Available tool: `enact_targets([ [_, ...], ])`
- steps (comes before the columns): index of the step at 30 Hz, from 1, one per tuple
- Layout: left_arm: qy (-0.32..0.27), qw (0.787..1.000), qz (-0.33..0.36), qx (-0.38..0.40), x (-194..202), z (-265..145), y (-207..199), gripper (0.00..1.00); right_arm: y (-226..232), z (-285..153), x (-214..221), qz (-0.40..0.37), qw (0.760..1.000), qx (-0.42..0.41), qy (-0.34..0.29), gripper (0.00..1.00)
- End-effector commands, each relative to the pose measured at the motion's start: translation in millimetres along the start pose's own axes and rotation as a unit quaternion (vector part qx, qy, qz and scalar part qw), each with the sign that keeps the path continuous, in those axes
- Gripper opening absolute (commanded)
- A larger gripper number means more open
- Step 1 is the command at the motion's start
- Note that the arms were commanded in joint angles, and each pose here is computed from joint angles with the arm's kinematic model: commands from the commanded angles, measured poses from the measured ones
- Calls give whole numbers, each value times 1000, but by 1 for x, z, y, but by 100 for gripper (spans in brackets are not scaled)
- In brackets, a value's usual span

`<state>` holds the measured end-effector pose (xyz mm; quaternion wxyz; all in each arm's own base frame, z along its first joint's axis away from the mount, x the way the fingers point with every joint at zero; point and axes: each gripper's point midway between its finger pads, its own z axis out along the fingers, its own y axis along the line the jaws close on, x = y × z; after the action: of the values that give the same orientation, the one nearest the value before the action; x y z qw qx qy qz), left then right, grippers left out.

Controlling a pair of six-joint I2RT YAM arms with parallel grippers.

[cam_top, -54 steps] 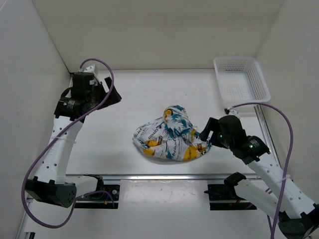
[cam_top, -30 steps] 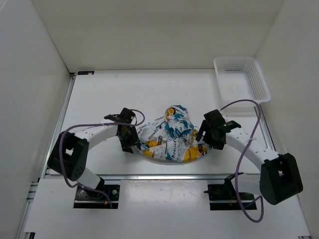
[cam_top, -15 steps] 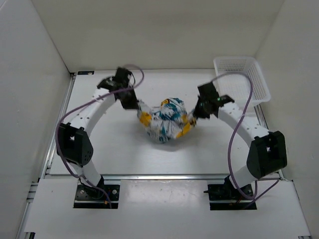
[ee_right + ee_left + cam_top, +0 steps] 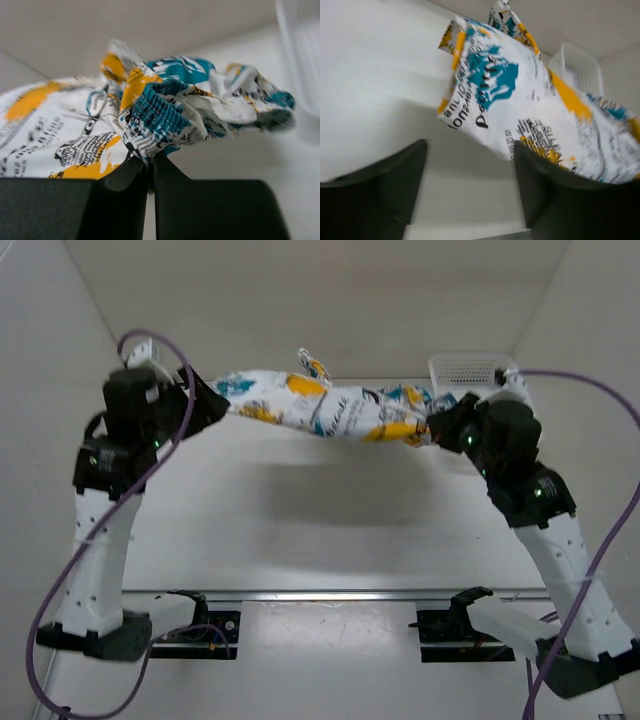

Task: Fold and stack the shorts
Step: Flatten the shorts out

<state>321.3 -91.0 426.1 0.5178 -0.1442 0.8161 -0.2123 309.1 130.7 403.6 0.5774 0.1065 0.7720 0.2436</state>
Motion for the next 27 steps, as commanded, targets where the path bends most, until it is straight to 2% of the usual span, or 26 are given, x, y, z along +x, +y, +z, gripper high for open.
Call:
enact_targets([
  [1,107,991,-35,-76,107,21,67,91,-57,-6,98,2,993,67,97,21],
  [2,126,987,-47,-86,129,24,81,100,-83,-7,151,9,985,91,148,28],
  [3,150,983,-56,-95,153,26,91,100,-92,-13,173,17,981,95,168,36],
  [4,172,977,-66,-107,171,30,103,100,-98,-24,190,26,978,95,183,58],
  [5,206,967,-81,-128,201,32,117,100,-119,-35,226,39,965,127,224,64],
  [6,220,962,-89,-133,212,31,122,90,-127,-44,233,50,963,142,225,69],
  [8,231,957,-99,-145,222,38,128,77,-150,-62,248,61,950,192,238,69],
  [9,240,954,-95,-155,229,41,132,70,-154,-67,247,77,950,202,225,69],
  [10,239,953,-94,-159,229,45,134,59,-160,-71,243,80,949,218,212,64],
  [12,245,950,-92,-173,230,57,138,56,-164,-78,243,93,946,230,208,58],
  [13,252,947,-92,-179,235,62,140,56,-166,-78,239,102,947,235,194,51],
  [16,285,939,-82,-177,245,93,135,75,-163,-79,245,125,940,240,207,42],
  [17,306,933,-69,-180,252,110,132,84,-161,-77,250,135,938,236,215,42],
  [19,320,930,-60,-174,255,133,126,89,-152,-76,268,164,928,223,251,42],
  [22,337,926,-48,-162,256,176,116,96,-145,-71,285,199,919,209,270,52],
  [24,349,923,-43,-157,262,205,112,96,-141,-70,287,218,917,197,270,65],
  [27,365,916,-47,-158,274,235,114,96,-141,-72,290,230,913,197,273,70],
])
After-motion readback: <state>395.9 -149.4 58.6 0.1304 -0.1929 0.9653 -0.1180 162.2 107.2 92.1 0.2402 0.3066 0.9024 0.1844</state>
